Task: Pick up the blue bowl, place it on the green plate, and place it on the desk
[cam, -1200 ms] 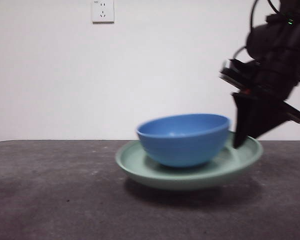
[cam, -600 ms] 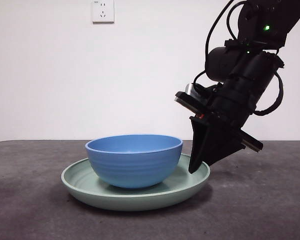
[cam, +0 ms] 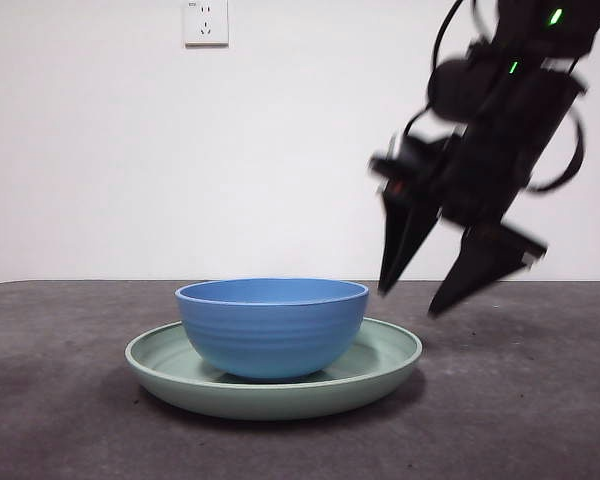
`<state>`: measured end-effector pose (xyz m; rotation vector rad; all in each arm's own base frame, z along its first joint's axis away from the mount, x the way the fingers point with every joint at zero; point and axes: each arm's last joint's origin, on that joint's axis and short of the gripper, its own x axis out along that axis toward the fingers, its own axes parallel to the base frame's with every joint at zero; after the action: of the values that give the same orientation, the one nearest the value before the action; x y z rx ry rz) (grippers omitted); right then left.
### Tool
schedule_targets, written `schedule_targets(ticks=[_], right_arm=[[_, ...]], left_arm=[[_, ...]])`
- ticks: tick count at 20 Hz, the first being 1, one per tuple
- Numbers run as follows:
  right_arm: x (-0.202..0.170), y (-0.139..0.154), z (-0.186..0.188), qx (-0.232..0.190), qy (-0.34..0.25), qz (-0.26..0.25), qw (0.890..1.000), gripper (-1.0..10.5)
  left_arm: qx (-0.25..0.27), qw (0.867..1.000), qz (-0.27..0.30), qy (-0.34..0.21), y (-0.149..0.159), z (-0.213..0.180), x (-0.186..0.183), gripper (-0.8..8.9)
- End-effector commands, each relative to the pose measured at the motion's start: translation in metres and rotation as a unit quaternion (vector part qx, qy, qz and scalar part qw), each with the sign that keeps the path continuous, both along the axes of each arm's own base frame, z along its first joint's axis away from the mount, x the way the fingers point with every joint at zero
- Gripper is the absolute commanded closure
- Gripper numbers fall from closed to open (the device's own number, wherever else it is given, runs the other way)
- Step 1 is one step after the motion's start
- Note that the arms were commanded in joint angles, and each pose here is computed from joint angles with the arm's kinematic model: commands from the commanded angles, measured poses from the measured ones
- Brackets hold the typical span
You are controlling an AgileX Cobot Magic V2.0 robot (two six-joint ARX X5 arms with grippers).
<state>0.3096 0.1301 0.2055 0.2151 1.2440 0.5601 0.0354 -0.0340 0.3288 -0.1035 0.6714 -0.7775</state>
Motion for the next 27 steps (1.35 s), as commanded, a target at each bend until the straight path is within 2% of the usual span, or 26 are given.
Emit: schedule_targets(ticks=[1,3,5,8,10,16,21,24,27], right_arm=[[-0.007,-0.008,0.032,0.01,-0.038,-0.005,0.999,6.0],[-0.023,-0.017,0.058,0.015,-0.066,0.001,0.998,4.7],[-0.049,-0.026,0.088,0.02,-0.097,0.011,0.995,4.1],[-0.095,-0.043,0.127,0.02,-0.141,0.019,0.99,3.9],[-0.128,-0.056,0.146,0.002,-0.17,0.006,0.985,3.8],[-0.192,-0.08,0.169,-0.002,-0.228,0.008,0.974,3.9],[-0.249,-0.099,0.181,0.02,-0.296,0.005,0.955,3.9],[-0.267,-0.106,0.18,0.023,-0.304,0.004,0.952,3.9],[-0.272,-0.108,0.178,0.022,-0.298,0.006,0.954,3.9]], left_arm=[[-0.009,1.0,-0.004,-0.014,0.001,0.007,-0.002,2.82],[-0.009,1.0,-0.004,-0.014,0.001,0.007,-0.002,2.82],[-0.009,1.0,-0.004,-0.014,0.001,0.007,-0.002,2.82],[-0.01,1.0,-0.004,-0.016,0.001,0.007,-0.001,2.82],[-0.016,1.0,-0.004,-0.023,0.0,0.009,-0.001,2.82],[-0.03,0.999,-0.004,-0.044,-0.001,0.013,0.001,2.82],[-0.03,0.999,-0.004,-0.045,-0.001,0.013,0.001,2.82],[-0.03,0.998,-0.004,-0.045,-0.001,0.013,0.001,2.82],[-0.03,0.999,-0.004,-0.045,-0.001,0.013,0.001,2.82]])
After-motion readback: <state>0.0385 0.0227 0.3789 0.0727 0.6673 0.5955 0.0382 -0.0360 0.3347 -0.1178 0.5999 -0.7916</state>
